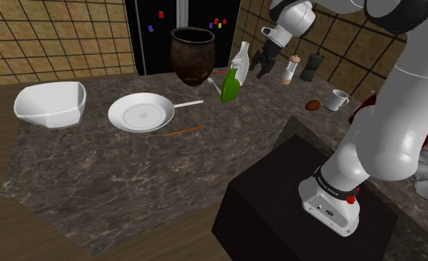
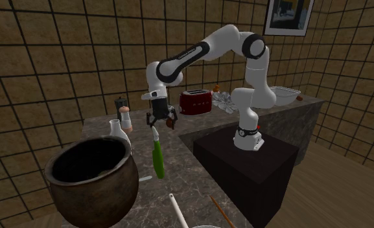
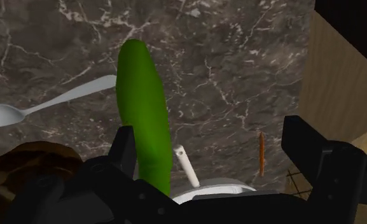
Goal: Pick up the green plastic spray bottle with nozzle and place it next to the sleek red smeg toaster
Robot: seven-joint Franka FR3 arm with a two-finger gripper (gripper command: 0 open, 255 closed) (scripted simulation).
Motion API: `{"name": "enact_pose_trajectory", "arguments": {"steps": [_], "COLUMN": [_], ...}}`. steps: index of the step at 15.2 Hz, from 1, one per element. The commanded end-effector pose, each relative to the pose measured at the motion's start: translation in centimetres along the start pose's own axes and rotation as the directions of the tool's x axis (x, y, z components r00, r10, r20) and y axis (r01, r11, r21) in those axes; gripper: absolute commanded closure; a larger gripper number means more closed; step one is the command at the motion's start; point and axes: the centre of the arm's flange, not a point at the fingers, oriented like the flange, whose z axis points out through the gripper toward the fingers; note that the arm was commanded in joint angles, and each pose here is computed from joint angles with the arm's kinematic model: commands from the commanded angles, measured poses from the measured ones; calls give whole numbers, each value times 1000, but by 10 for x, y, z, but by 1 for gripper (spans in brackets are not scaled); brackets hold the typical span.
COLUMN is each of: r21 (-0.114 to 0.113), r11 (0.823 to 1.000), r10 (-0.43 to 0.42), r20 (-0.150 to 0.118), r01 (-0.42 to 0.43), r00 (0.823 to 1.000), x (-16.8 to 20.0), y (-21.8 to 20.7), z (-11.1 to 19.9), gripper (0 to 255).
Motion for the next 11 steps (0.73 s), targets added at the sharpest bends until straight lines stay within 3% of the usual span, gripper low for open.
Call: {"name": "enact_pose_trajectory", "arguments": {"steps": [1, 5, 11], "r21": [15, 39, 39], "r11": [996, 972, 972], "r10": [-90, -228, -228], "r20": [-32, -78, -78], "r01": [91, 232, 232], "r00": [995, 970, 970], "x": [4, 19, 21], "y": [24, 63, 61], "z": [15, 42, 74], "gripper": [0, 0, 0]}}
